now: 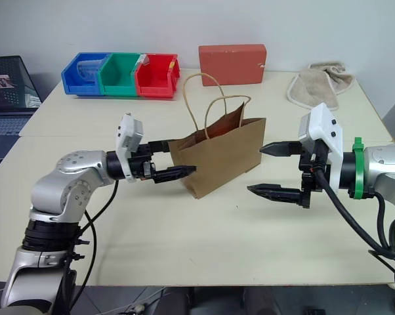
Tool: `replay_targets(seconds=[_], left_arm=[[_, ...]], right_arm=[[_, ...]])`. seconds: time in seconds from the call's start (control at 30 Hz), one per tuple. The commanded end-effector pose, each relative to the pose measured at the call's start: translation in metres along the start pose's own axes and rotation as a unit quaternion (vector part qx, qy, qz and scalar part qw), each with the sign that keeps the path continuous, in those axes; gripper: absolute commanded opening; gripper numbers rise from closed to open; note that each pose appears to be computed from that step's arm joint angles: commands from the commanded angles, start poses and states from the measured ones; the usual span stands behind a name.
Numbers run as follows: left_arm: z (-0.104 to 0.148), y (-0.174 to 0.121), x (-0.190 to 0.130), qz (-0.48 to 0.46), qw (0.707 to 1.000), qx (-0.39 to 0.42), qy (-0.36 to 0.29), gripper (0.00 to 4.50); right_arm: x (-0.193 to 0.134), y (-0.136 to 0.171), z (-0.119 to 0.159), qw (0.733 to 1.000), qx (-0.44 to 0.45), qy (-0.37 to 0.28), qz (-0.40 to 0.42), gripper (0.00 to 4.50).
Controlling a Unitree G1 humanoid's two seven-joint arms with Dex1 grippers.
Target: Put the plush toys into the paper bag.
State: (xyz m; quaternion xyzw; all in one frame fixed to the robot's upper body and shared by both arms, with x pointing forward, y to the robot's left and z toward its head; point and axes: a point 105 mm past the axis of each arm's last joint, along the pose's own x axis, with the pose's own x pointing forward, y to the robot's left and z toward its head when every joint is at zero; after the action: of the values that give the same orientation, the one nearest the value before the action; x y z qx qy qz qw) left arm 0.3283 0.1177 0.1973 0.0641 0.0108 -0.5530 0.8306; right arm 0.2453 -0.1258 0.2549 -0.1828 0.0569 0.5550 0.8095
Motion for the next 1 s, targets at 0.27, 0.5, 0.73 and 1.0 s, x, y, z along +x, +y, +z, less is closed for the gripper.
replay_targets(seconds=[0.27, 0.5, 0.73, 1.0], left_arm=[[0.002, 0.007, 0.01, 0.036, 0.999, 0.027, -0.03, 2.1], [0.001, 0.011, 0.012, 0.035, 0.998, 0.031, -0.037, 0.06], [0.014, 0.008, 0.014, -0.052, 0.997, 0.043, -0.025, 0.06], [0.021, -0.004, 0.025, -0.175, 0.983, 0.052, 0.002, 0.06]], right_arm=[[0.008, 0.003, 0.013, 0.997, -0.063, -0.035, -0.011, 4.5], [0.009, 0.001, 0.013, 0.996, -0.079, -0.041, -0.029, 4.5], [-0.019, -0.005, 0.008, 0.994, -0.076, -0.017, -0.081, 4.5], [-0.066, -0.005, -0.004, 0.986, -0.056, 0.037, -0.155, 4.5]])
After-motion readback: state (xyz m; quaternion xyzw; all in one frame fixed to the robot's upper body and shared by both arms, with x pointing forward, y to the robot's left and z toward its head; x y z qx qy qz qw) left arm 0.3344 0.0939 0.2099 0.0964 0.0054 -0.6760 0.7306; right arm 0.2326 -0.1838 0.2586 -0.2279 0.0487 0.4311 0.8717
